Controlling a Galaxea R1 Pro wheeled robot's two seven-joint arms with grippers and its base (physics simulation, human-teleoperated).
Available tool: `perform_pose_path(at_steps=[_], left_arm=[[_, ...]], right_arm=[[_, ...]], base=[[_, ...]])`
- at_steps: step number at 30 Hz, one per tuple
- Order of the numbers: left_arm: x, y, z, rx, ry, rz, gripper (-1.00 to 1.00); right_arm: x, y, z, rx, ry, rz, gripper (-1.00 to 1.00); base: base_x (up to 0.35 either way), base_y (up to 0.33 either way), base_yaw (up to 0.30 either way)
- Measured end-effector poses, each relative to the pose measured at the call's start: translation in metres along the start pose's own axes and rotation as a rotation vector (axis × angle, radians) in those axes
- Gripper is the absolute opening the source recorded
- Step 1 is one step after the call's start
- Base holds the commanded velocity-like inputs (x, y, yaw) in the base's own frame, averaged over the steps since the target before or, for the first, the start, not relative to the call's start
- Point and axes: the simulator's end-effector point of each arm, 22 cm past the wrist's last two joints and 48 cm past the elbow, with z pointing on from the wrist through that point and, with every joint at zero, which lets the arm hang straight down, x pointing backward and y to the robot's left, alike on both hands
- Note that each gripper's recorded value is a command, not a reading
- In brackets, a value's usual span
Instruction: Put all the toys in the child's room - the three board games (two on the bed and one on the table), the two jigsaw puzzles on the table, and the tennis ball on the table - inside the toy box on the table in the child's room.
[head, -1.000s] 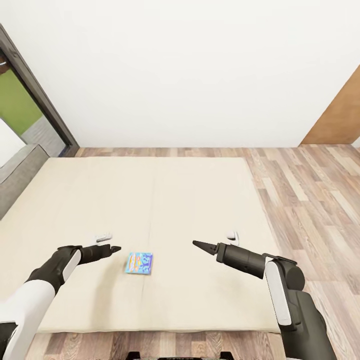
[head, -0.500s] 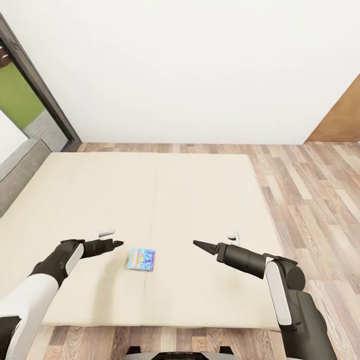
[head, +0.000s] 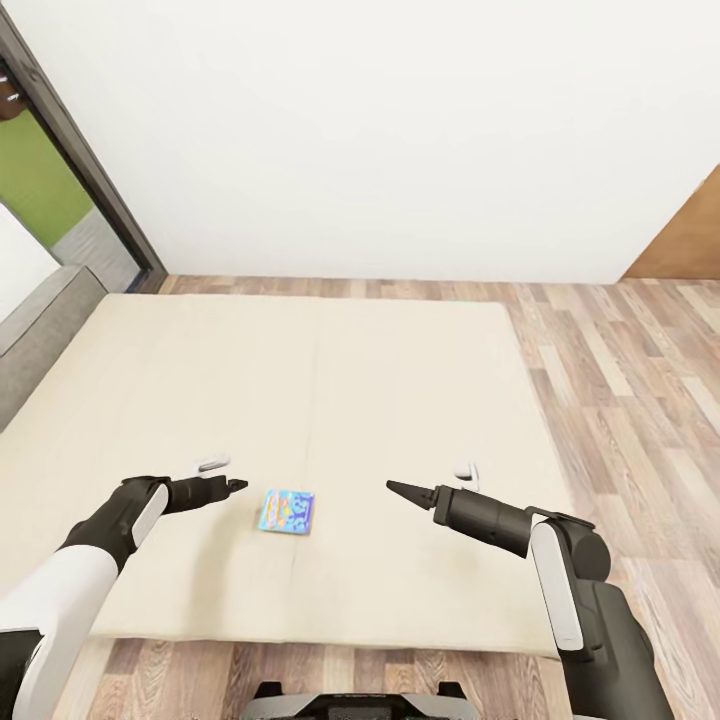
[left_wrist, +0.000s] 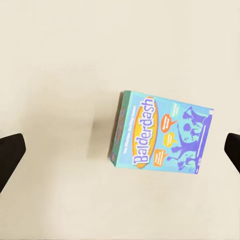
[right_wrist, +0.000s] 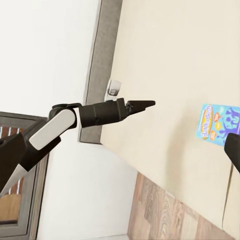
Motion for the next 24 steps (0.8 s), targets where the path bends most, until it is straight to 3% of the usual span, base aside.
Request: perform_pose_path(at_steps=[13, 24], left_arm=[[0.0067, 0.0032, 0.0077, -0.003, 0.015, -0.003, 1.00], [0.0014, 0.0017, 0.0068, 0.007, -0.001, 0.004, 1.00]], right_arm=[[0.0052, -0.0079, 0.0041, 0.005, 0.007, 0.011, 1.00], [0.0050, -0.0076, 0.0055, 0.003, 0.003, 0.011, 1.00]], base=[[0.000, 0.000, -0.007], [0.000, 0.000, -0.180]])
